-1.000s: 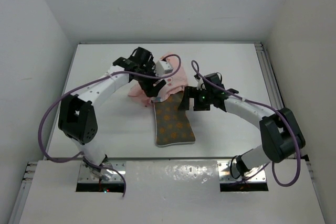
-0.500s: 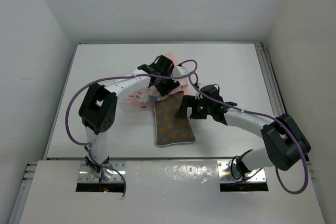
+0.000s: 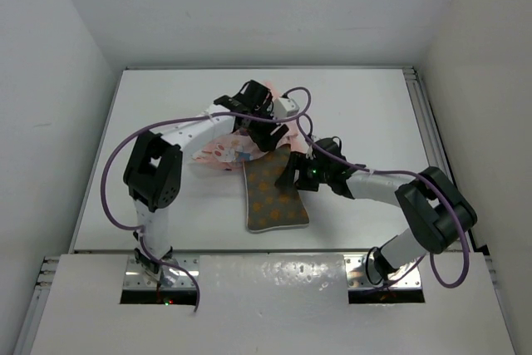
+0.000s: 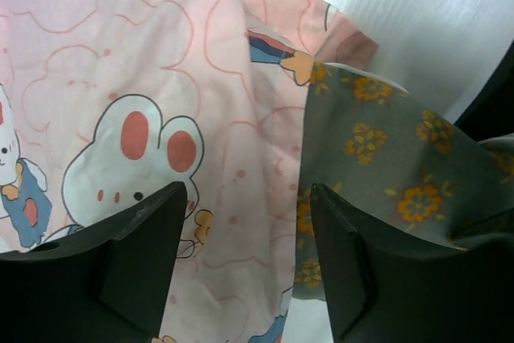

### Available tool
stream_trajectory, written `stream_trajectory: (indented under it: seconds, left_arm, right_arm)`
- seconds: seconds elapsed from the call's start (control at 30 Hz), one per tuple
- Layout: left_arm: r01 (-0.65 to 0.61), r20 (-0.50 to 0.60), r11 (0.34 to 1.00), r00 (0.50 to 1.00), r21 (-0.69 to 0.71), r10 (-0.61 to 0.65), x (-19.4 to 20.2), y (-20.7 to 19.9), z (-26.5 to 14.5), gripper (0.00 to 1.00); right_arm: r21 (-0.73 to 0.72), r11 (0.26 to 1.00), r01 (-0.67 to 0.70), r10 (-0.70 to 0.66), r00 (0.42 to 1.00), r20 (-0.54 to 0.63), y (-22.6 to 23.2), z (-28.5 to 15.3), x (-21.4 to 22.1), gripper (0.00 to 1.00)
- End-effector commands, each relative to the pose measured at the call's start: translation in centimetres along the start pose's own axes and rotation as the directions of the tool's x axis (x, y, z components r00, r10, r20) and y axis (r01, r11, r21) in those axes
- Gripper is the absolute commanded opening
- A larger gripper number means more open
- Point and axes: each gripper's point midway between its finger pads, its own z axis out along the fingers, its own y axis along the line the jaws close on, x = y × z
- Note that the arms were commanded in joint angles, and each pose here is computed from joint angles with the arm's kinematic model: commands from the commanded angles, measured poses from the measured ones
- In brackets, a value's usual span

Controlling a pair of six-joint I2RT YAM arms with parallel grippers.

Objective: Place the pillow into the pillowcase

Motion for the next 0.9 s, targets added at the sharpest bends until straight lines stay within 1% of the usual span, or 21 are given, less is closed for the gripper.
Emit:
stream_trajectory:
  seconds: [0.0,0.03,0.07,0.1,0.17,0.3,0.33,0.37,0.4,0.43,0.47,0.5,0.53,0.57,0.6,0.63,0.67,0.73,0.77,0.8,0.87]
  left_arm:
    - [0.018,0.017,1.000,1.000,-0.006,-0.018,-0.3,0.7,0.0,0.59]
    - [0.033,-0.017,0.999,0.999,-0.042,-0.034,0.6,1.4,0.5,0.56]
    - [0.043,-0.025,0.998,0.999,-0.048,-0.044,0.9,1.6,0.7,0.46]
    - [0.057,-0.040,0.998,0.998,-0.026,-0.058,1.4,1.3,1.0,0.44]
    - [0.062,-0.032,0.998,0.998,0.004,-0.062,1.0,1.0,1.0,0.43]
    - [0.039,-0.001,0.998,0.999,0.042,-0.039,0.0,-0.1,1.1,0.48]
    - [0.036,0.002,0.998,0.999,0.043,-0.036,0.0,-0.2,1.2,0.48]
    - [0.035,0.007,0.999,0.999,0.037,-0.036,-0.1,-0.2,1.4,0.45]
    - [0.036,0.017,0.999,0.999,0.025,-0.037,-0.4,0.1,1.4,0.38]
    - [0.045,0.016,0.999,0.999,0.003,-0.045,-0.5,0.5,1.4,0.27]
    - [0.050,0.018,0.999,0.999,-0.008,-0.049,-0.6,0.7,1.4,0.07]
    - [0.054,0.009,0.998,0.998,-0.014,-0.054,-0.5,0.8,1.3,0.01]
    - [0.051,0.022,0.998,0.999,-0.023,-0.050,-1.3,1.0,0.9,0.00]
    - [0.053,0.010,0.998,0.999,-0.019,-0.053,-1.4,0.8,0.6,0.00]
    - [0.043,0.037,0.999,0.998,-0.026,-0.042,-2.7,0.9,-0.3,0.00]
    - [0.031,0.046,0.999,0.998,-0.018,-0.030,-3.4,0.6,-0.8,0.00]
    - [0.027,0.045,1.000,0.999,0.000,-0.027,-3.6,0.1,-1.5,0.00]
    - [-0.005,0.102,0.999,0.995,0.035,0.001,-5.8,-0.6,-3.2,0.00]
    - [-0.007,0.113,0.999,0.994,0.042,0.002,-6.3,-0.9,-4.0,0.00]
    - [-0.005,0.131,0.999,0.991,0.043,-0.001,-7.0,-1.0,-4.5,0.00]
    - [-0.011,0.134,0.999,0.991,0.039,0.005,-7.5,-1.3,-5.2,0.00]
  right_arm:
    - [-0.031,0.999,0.012,-0.010,0.998,0.060,1.1,0.1,-1.6,0.68]
    - [-0.036,0.999,0.014,-0.012,0.998,0.056,1.2,0.1,-1.5,0.67]
    - [-0.035,0.999,0.012,-0.010,0.999,0.048,1.0,0.4,-1.3,0.66]
    - [-0.036,0.999,0.009,-0.007,0.999,0.048,1.1,0.6,-1.4,0.65]
    - [-0.030,0.999,-0.014,0.015,0.999,0.045,1.0,0.9,-1.4,0.66]
    - [-0.019,0.999,-0.034,0.035,0.998,0.061,0.7,1.4,-1.8,0.65]
    - [-0.019,0.999,-0.034,0.036,0.997,0.070,0.8,1.4,-2.0,0.60]
    - [-0.015,0.999,-0.035,0.036,0.996,0.078,0.7,1.4,-2.0,0.54]
    - [-0.019,0.999,-0.034,0.036,0.995,0.092,0.9,1.3,-2.3,0.48]
    - [-0.019,0.999,-0.036,0.038,0.994,0.099,0.9,1.2,-2.4,0.35]
    - [-0.018,0.999,-0.030,0.032,0.993,0.110,0.9,1.2,-2.6,0.27]
    - [-0.014,1.000,-0.024,0.026,0.992,0.127,0.9,0.9,-2.7,0.17]
    - [-0.014,1.000,-0.003,0.005,0.990,0.139,1.0,0.7,-3.0,0.03]
    - [0.002,1.000,0.013,-0.014,0.989,0.149,0.8,0.5,-3.2,0.00]
    - [-0.011,0.999,0.047,-0.044,0.985,0.167,1.9,0.0,-3.9,0.00]
    - [0.003,0.993,0.117,-0.116,0.978,0.172,2.1,-0.3,-4.2,0.00]
    - [0.037,0.988,0.147,-0.151,0.976,0.155,2.0,-0.7,-3.9,0.00]
    - [0.091,0.964,0.248,-0.263,0.934,0.242,3.8,-2.3,-6.1,0.00]
    - [0.094,0.956,0.277,-0.292,0.922,0.254,4.7,-2.9,-6.3,0.00]
    - [0.124,0.941,0.315,-0.338,0.887,0.314,5.6,-4.1,-7.3,0.00]
    - [0.126,0.934,0.335,-0.358,0.858,0.367,6.7,-5.5,-8.2,0.00]
